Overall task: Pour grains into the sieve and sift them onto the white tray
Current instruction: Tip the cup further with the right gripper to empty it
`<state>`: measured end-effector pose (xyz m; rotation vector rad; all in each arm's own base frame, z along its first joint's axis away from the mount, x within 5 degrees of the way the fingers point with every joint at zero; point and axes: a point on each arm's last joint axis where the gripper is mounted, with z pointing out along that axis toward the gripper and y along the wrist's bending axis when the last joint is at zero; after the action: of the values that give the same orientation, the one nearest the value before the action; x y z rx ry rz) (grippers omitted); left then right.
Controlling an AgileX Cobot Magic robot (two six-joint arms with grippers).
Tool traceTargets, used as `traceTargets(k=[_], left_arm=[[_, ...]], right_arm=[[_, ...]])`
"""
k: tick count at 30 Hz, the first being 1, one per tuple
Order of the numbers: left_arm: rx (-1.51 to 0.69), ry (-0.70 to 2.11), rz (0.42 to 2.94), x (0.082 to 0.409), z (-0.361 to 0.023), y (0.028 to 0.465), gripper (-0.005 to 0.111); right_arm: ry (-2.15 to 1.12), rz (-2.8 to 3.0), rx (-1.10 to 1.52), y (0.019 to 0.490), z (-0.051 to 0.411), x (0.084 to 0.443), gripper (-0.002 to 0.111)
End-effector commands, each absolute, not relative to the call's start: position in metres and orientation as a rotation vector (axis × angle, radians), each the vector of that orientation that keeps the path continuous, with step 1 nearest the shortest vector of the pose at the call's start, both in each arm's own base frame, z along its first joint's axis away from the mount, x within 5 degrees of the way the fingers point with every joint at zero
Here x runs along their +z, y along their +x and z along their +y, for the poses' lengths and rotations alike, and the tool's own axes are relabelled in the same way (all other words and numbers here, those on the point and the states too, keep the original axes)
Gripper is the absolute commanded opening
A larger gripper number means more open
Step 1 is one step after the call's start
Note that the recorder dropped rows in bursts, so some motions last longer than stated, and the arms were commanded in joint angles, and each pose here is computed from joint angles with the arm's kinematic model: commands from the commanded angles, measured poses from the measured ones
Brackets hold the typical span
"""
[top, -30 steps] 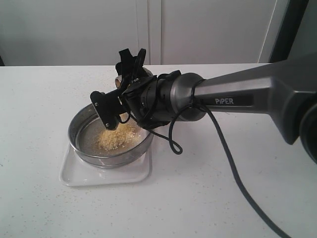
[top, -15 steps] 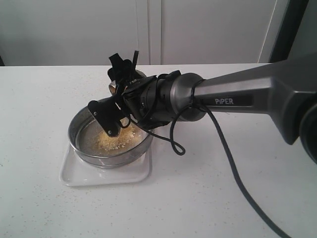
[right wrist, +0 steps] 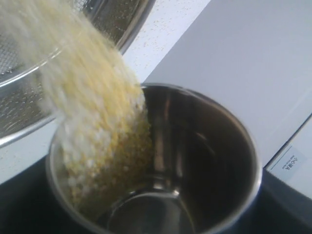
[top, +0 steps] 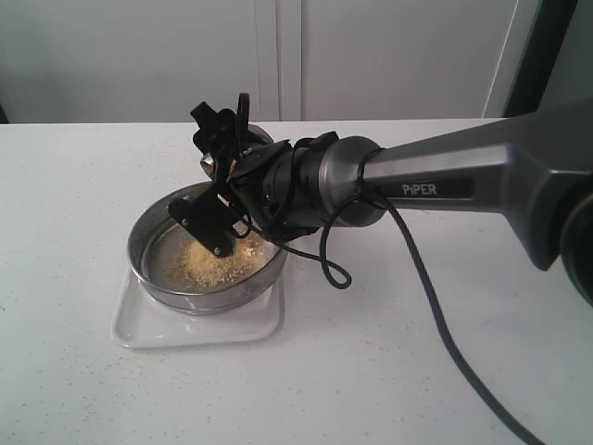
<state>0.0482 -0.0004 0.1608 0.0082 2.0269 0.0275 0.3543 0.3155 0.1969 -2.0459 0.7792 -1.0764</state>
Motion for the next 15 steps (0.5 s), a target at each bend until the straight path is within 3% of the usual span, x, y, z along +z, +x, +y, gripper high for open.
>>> traceTargets(k=[1, 15], left_arm=[[0.020, 0.005, 2.040, 0.1575, -0.0008, 0.0478, 0.000], [0.020, 0.005, 2.040, 0.1575, -0.0008, 0.0478, 0.000]], right_arm=[[-2.058, 0.710, -1.131, 0.3558, 0.3158, 0.2050, 0.000], [-2.120, 0.604, -1.181, 0.3553, 0.3162, 0.2042, 0.000]])
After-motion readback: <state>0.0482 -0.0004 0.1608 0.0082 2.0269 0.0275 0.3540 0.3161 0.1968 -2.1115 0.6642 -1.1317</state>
